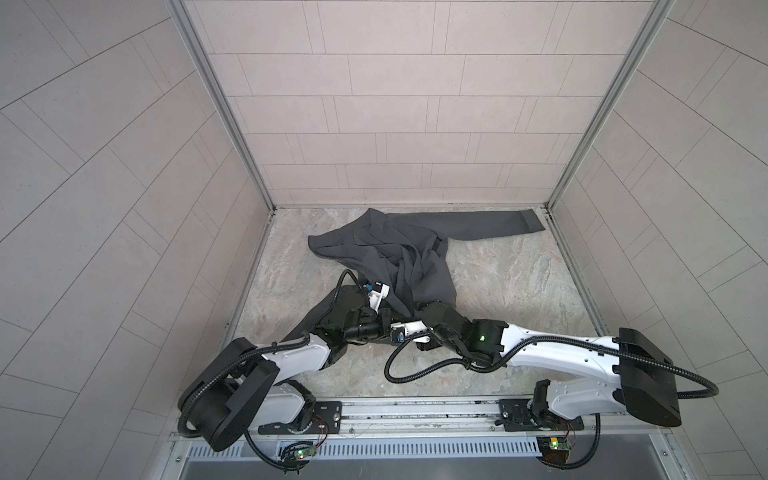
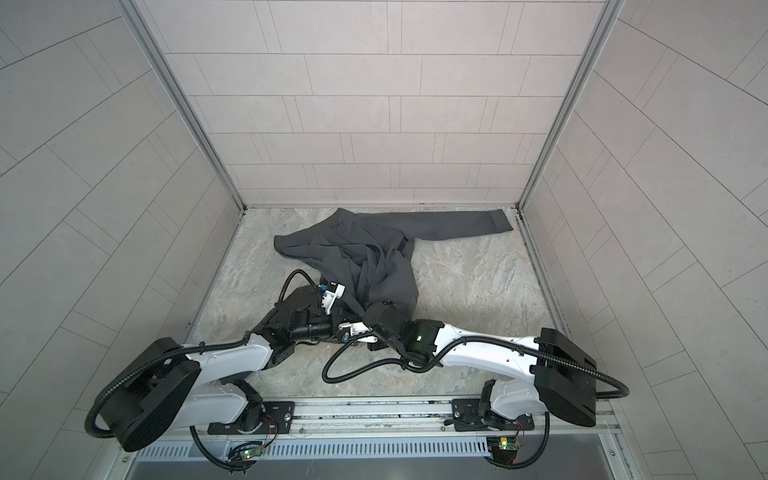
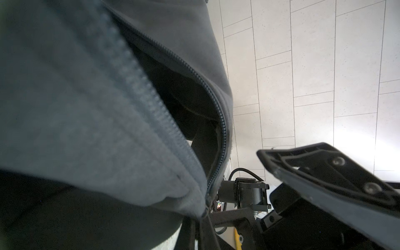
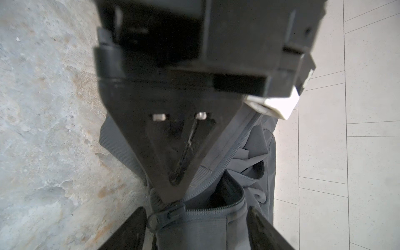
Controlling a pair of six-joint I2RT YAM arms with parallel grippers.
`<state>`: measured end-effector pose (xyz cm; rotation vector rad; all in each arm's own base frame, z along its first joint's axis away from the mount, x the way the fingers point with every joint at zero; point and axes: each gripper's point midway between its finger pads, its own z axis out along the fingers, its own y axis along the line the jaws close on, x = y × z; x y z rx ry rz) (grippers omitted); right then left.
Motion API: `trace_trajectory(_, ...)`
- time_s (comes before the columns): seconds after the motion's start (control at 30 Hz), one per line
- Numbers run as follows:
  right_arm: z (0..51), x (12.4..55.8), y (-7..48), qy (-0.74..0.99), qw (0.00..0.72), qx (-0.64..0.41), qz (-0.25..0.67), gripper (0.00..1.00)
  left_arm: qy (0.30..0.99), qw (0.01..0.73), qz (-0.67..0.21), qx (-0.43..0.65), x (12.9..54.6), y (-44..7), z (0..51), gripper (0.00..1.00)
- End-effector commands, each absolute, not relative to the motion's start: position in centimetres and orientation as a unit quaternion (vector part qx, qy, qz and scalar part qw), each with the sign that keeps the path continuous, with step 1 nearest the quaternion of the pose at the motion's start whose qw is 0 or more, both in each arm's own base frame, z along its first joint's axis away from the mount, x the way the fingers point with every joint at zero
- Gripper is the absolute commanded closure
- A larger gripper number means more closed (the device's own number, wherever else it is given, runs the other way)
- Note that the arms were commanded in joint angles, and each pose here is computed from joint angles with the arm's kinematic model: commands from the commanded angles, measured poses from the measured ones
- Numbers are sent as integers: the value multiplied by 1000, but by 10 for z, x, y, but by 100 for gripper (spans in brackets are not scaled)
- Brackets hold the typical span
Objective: Zip up the jacket
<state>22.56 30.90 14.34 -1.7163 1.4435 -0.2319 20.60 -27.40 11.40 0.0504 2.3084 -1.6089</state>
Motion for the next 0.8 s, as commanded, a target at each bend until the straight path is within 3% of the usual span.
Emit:
trace_trajectory(0.0,152,229,313,572,439,-685,-102,28,798,165,-578,31,203,-278,121,100)
trace_trajectory(0.77,146,223,304,567,414,-705,-99,45,798,162,-579,34,202,-280,119,100)
